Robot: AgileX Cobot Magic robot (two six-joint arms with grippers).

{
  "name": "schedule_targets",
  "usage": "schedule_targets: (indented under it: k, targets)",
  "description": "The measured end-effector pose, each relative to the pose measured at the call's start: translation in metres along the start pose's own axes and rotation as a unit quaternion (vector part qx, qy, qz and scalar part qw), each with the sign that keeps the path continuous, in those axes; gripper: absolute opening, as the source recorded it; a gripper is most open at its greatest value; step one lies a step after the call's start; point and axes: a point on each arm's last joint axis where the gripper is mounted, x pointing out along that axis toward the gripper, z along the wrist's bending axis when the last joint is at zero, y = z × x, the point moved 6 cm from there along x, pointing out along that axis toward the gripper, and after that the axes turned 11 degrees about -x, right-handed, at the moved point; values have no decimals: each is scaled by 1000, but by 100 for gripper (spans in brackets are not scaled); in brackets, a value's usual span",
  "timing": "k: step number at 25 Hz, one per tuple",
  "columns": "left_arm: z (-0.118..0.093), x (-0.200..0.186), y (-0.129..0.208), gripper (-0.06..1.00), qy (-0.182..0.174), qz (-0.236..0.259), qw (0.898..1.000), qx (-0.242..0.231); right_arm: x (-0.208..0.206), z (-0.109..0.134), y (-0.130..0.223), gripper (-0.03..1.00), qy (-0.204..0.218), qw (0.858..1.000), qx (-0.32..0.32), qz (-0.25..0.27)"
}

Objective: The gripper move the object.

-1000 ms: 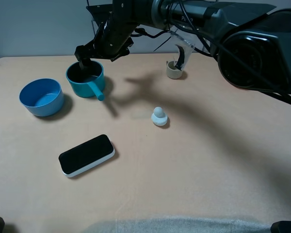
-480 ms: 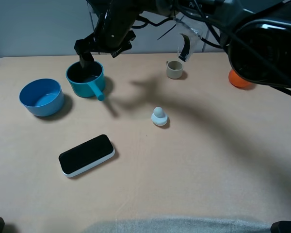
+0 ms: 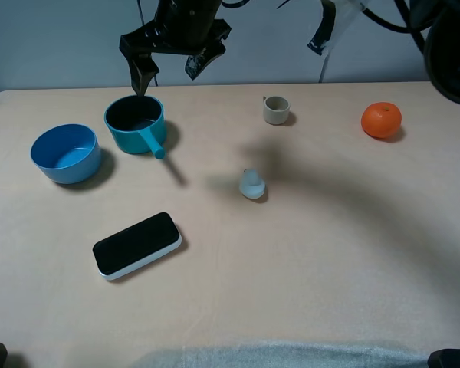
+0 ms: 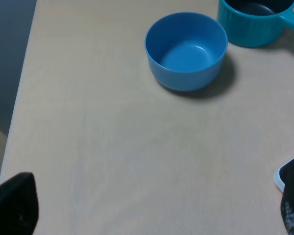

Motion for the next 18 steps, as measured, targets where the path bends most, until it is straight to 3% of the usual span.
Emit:
schedule_targets:
  k: [4,11,18]
  targets:
    - [0,0,0,99,0,0,1000,0,-18,5,3,69,-3,1000,-8,13]
    - [0,0,0,99,0,0,1000,0,-59,13,1,69,4,1000,-19,-14]
    - [0,0,0,99,0,0,1000,0,-95,23,22,69,6,1000,-21,-10]
